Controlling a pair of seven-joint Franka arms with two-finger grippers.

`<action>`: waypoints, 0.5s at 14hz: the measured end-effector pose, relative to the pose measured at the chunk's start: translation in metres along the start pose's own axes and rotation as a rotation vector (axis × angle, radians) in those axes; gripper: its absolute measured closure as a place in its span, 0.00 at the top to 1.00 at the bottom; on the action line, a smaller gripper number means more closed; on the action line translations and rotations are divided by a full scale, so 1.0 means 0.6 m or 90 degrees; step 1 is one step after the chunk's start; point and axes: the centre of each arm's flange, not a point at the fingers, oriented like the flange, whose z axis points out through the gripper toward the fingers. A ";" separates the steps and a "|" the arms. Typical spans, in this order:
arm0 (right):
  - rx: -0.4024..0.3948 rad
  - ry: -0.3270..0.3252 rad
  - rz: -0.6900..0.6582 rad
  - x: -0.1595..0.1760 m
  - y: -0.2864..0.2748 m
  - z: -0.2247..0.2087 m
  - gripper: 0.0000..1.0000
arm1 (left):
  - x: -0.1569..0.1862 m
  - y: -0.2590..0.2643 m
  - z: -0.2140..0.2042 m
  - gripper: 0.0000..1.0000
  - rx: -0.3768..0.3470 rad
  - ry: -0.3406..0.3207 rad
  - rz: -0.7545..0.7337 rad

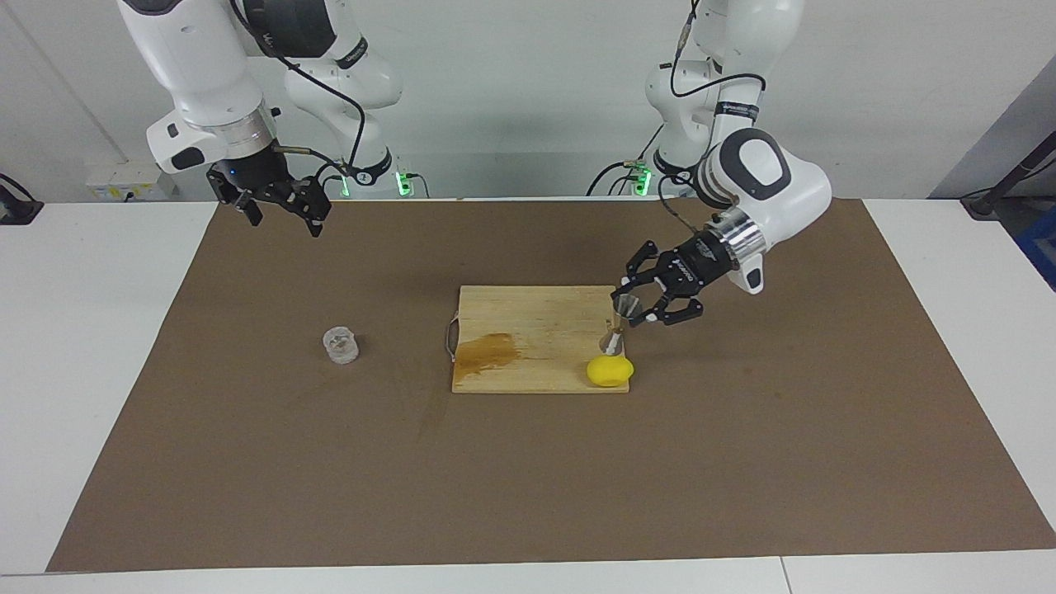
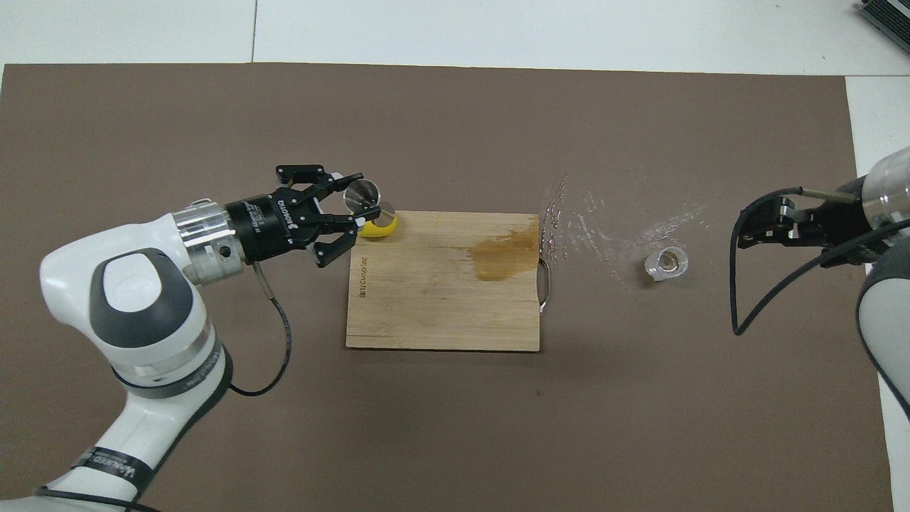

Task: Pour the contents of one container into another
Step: 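Carry the metal cup onto the board while the right gripper reaches the glass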

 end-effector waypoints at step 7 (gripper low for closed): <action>0.052 -0.070 0.310 0.007 0.012 0.059 1.00 | 0.035 -0.129 0.131 0.51 0.034 0.039 0.022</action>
